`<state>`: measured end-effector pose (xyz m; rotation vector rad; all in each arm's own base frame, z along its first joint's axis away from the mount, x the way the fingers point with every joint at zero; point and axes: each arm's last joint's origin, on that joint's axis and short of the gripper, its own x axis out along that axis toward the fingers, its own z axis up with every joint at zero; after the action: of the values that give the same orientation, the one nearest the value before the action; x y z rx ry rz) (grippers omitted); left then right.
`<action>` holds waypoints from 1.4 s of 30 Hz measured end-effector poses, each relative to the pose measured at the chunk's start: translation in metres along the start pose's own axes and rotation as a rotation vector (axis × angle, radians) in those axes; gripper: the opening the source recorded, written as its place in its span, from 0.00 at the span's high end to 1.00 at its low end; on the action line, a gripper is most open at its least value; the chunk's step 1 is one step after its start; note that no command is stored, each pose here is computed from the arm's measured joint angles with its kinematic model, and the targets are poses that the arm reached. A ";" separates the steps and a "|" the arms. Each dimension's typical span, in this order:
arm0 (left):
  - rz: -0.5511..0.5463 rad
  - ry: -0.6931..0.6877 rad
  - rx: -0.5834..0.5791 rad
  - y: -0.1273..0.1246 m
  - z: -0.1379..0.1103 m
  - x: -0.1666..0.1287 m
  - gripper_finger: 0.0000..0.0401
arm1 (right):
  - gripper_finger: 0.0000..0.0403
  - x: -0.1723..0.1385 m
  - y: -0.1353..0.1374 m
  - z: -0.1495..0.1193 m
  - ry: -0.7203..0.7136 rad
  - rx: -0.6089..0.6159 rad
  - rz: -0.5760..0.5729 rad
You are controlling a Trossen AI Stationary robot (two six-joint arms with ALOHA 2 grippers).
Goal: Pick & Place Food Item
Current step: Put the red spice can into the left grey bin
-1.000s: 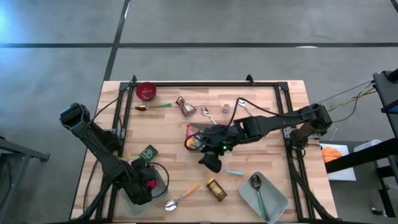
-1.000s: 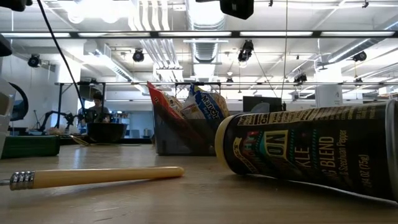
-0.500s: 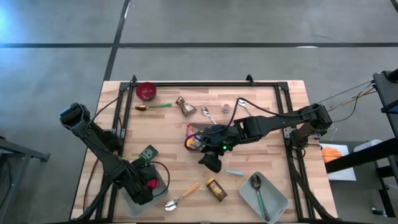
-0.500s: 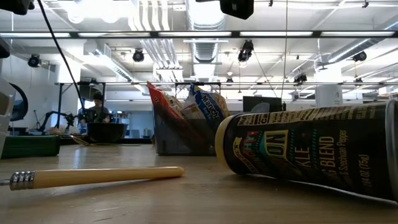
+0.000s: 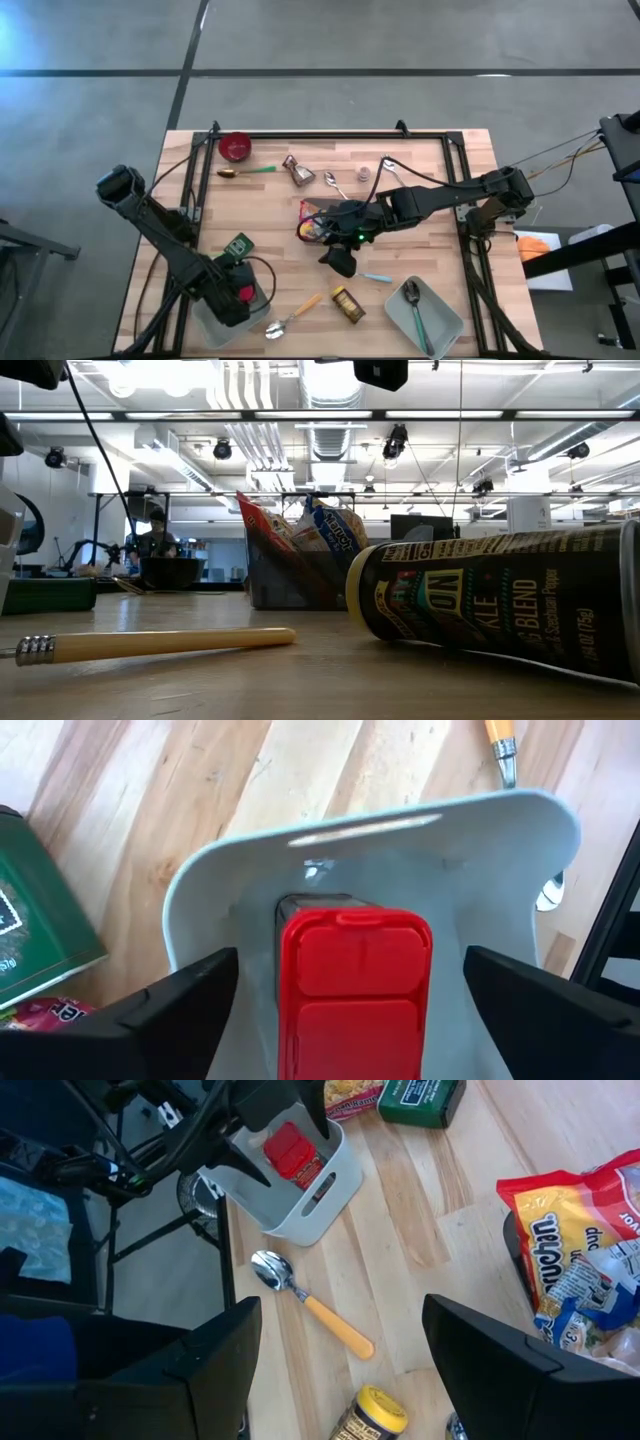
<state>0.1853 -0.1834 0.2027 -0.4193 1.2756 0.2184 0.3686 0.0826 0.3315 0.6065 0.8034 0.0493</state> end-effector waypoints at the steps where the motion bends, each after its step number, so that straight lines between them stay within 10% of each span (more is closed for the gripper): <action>1: -0.003 0.003 -0.003 0.000 0.001 0.000 0.01 | 0.32 0.000 0.000 0.000 0.000 -0.001 0.000; 17: -0.137 0.048 -0.092 0.015 0.021 -0.025 0.01 | 0.32 0.000 0.000 0.000 0.000 -0.002 0.000; 33: -0.399 -0.091 0.119 -0.011 0.028 -0.070 0.01 | 0.32 0.000 0.000 0.000 0.001 -0.006 -0.001; 42: -0.404 -0.070 0.103 -0.015 0.025 -0.063 0.37 | 0.32 0.001 0.000 -0.002 0.006 -0.038 -0.003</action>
<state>0.1957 -0.1820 0.2714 -0.5651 1.1020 -0.1726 0.3682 0.0834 0.3297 0.5693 0.8078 0.0637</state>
